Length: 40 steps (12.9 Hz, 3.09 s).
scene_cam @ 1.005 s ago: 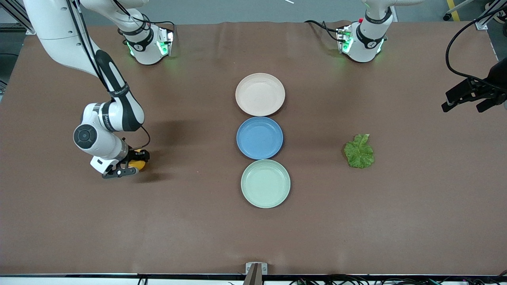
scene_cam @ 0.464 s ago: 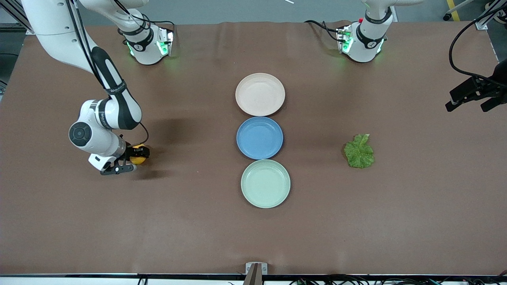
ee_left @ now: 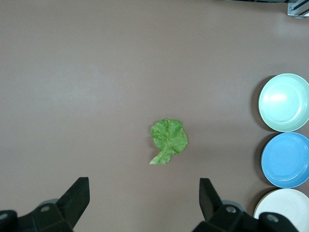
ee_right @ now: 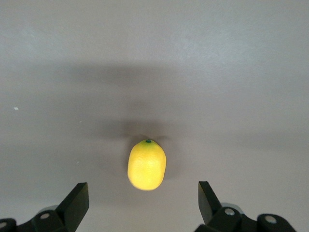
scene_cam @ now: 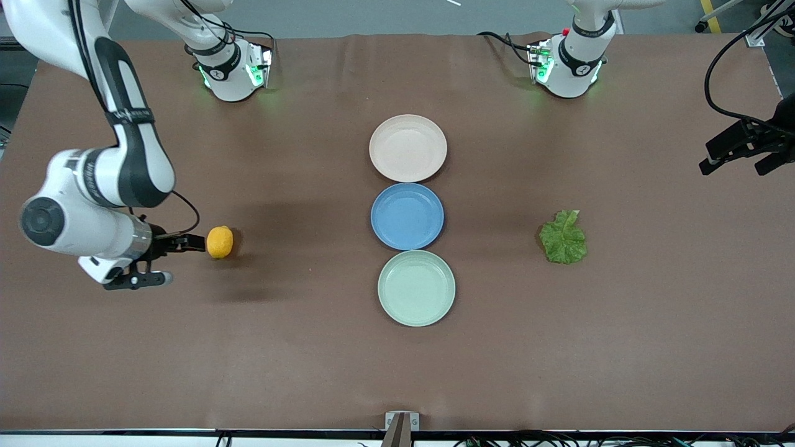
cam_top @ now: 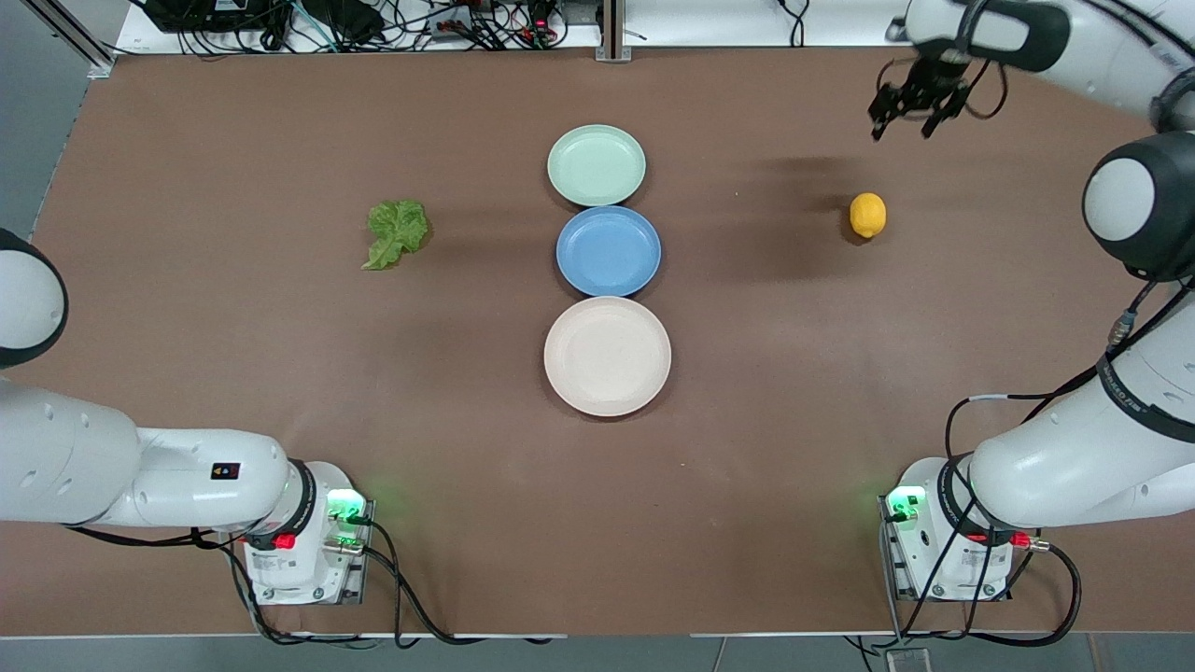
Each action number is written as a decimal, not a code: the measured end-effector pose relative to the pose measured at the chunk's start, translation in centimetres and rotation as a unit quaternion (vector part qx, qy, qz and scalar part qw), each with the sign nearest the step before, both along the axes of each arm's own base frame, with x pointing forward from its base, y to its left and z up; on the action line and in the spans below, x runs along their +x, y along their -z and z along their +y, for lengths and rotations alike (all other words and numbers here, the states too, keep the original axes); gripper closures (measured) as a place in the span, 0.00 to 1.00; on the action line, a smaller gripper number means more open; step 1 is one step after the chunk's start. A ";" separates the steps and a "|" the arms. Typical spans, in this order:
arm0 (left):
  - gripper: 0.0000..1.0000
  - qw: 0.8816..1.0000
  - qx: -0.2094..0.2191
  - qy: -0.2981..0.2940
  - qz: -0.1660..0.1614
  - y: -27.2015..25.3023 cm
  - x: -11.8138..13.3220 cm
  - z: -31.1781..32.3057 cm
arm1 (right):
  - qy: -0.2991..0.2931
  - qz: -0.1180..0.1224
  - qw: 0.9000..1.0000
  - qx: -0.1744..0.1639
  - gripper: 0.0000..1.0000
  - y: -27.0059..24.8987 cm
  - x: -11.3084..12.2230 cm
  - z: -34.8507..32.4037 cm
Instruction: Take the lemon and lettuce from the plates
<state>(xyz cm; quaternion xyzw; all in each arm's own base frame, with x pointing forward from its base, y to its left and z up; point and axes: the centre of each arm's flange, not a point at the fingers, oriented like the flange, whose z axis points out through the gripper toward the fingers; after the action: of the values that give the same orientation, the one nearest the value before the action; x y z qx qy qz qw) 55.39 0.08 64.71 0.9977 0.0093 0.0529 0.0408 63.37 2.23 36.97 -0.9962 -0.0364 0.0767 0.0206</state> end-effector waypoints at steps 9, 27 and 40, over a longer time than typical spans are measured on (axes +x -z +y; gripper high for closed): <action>0.00 1.000 0.007 0.001 0.001 0.0 0.0 0.0 | 0.030 0.002 0.999 -0.025 0.00 -11.3 1.0 -2.7; 0.00 1.000 0.007 0.001 0.000 -0.1 0.0 0.0 | 0.026 -0.042 0.999 -0.018 0.00 -20.2 -8.5 -2.4; 0.00 1.000 0.007 0.001 0.001 0.0 0.0 0.0 | 0.017 -0.056 0.998 -0.016 0.00 -21.0 -10.8 -1.8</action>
<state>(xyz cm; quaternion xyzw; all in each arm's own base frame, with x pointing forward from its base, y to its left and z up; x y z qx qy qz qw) 55.36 0.12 64.75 0.9981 0.0081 0.0515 0.0336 52.56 0.43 57.97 -0.9996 -0.0190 0.0210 0.0039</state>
